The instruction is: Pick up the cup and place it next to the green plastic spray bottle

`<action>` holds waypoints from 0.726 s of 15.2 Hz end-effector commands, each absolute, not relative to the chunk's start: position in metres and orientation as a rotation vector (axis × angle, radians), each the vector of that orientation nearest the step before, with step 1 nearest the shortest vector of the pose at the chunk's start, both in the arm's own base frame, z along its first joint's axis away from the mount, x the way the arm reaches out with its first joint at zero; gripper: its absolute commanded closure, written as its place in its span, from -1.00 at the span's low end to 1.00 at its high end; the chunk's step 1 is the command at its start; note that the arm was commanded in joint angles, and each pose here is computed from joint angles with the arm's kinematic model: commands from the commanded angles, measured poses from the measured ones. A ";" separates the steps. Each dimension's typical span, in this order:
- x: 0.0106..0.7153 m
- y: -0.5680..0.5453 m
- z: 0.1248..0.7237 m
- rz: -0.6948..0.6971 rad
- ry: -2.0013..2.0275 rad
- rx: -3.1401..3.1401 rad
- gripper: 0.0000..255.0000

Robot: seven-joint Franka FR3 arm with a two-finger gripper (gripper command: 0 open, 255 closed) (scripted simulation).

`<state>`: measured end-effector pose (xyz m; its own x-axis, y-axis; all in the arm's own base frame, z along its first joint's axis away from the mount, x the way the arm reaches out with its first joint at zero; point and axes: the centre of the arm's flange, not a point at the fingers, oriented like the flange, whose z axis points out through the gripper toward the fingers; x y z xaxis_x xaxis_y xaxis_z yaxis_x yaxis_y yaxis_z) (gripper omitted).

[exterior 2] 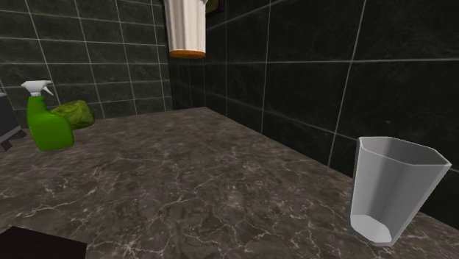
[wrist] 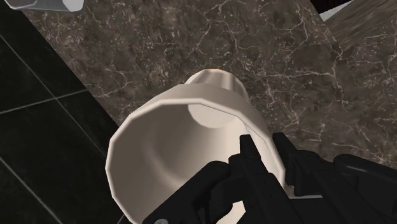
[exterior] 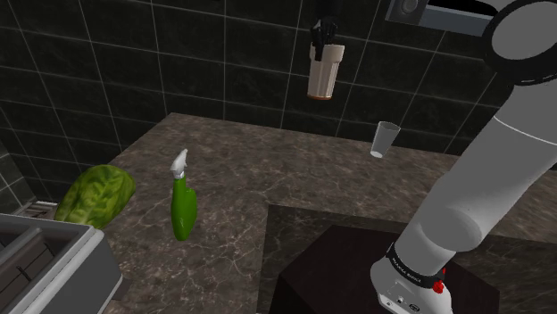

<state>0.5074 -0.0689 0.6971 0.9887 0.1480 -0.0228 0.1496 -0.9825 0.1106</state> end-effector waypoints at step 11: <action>0.446 0.078 0.695 -0.022 0.224 3.020 1.00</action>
